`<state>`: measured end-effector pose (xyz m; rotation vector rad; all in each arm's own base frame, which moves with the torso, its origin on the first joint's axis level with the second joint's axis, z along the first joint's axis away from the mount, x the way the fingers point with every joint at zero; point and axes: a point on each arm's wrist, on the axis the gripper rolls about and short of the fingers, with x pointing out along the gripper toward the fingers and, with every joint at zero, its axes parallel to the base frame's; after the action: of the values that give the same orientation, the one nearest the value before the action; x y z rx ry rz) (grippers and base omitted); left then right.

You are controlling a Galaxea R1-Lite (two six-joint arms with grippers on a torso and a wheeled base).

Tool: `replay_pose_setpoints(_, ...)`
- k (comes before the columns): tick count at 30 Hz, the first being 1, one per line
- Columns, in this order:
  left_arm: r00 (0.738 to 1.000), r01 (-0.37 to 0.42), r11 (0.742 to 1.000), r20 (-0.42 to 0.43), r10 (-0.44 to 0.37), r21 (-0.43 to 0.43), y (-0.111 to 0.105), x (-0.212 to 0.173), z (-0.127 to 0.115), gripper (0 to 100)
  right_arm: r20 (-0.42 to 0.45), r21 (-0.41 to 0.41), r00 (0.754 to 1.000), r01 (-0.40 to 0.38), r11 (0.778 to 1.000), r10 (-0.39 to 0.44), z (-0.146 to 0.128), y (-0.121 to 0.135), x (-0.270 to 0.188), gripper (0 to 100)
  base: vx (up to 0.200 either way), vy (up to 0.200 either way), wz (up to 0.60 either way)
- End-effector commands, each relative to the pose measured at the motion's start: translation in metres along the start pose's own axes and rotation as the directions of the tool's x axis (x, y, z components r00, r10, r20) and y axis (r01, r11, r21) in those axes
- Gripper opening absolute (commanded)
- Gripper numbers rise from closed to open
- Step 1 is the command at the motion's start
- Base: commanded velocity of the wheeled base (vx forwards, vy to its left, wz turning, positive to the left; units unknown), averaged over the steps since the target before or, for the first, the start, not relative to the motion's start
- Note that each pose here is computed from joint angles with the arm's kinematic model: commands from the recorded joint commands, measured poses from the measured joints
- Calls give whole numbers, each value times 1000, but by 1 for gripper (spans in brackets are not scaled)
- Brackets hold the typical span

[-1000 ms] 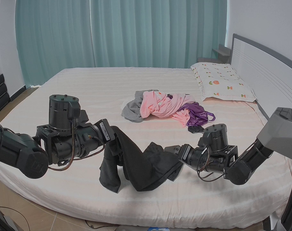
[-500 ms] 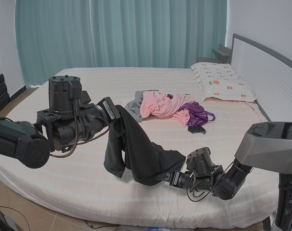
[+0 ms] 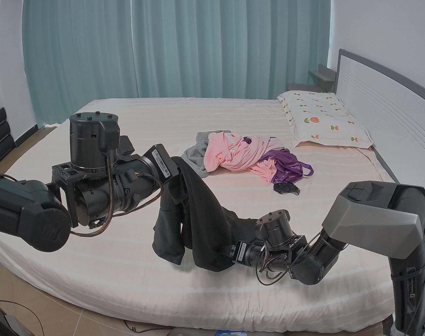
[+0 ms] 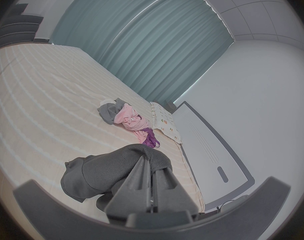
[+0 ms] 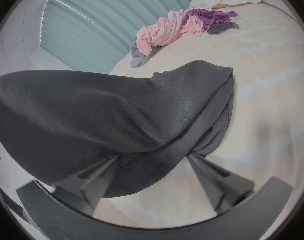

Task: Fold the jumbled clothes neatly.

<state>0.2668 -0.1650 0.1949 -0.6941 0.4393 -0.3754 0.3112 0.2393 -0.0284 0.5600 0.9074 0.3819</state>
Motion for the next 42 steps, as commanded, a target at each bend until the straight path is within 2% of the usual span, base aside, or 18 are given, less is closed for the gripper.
replay_pose_setpoints(1, 1000, -1, 1000, -2, 1, 0, 1, -2, -1, 0, -4, 0, 1000, 1, 1000, -1, -2, 1, 6, 0, 0, 0, 0)
replay_pose_setpoints(12, 999, -53, 999, -8, 54, 11, 15, -1, -3, 0, 75, 34, 997, 10, 999, -13, 22, 2, -41, 0, 0, 0, 0)
replay_pose_setpoints(16, 997, -82, 996, 1, 82, 42, 22, 0, -2, 0, 177, 70, 984, -19, 997, 6, 53, -1, -71, 0, 0, 0, 0)
replay_pose_setpoints(18, 995, -103, 993, -14, 104, 62, 28, 3, -6, 0, 247, 85, 969, -44, 995, 22, 73, 0, -90, 0, 0, 0, 0)
replay_pose_setpoints(19, 995, -103, 993, -14, 104, 62, 28, 3, -6, 0, 247, 85, 969, -44, 995, 22, 73, 0, -90, 0, 0, 0, 0)
replay_pose_setpoints(20, 994, -105, 992, -22, 107, 64, 30, 5, -8, 0, 293, 95, 956, -57, 994, 27, 87, -1, -103, 0, 0, 0, 0)
replay_pose_setpoints(22, 994, -103, 993, -22, 105, 63, 29, 5, -8, 0, 301, 96, 953, -59, 994, 27, 89, -2, -110, 0, 0, 0, 0)
replay_pose_setpoints(29, 997, -82, 995, -7, 82, 61, 23, 7, -4, 0, 154, 68, 988, -31, 997, 20, 47, 0, -83, 0, 0, 0, 0)
replay_pose_setpoints(30, 997, -79, 995, -6, 79, 60, 22, 6, -4, 0, 132, 60, 991, -28, 998, 20, 40, 2, -78, 100, 0, 0, 0)
replay_pose_setpoints(32, 998, -68, 996, -4, 68, 57, 19, 6, -2, 0, 75, 40, 997, -20, 999, 17, 23, 5, -64, 100, 0, 0, 0)
replay_pose_setpoints(33, 998, -68, 996, -4, 68, 57, 19, 6, -2, 0, 75, 40, 997, -20, 999, 17, 23, 5, -64, 100, 0, 0, 0)
replay_pose_setpoints(35, 999, -53, 997, -1, 53, 60, 15, 6, -3, 0, 18, 8, 1000, -24, 1000, 24, 2, 11, -48, 100, 0, 0, 0)
replay_pose_setpoints(42, 999, -27, 998, 18, 27, 58, 6, 6, 2, 0, -35, -35, 999, -41, 999, 40, -19, 21, -29, 100, 0, 0, 0)
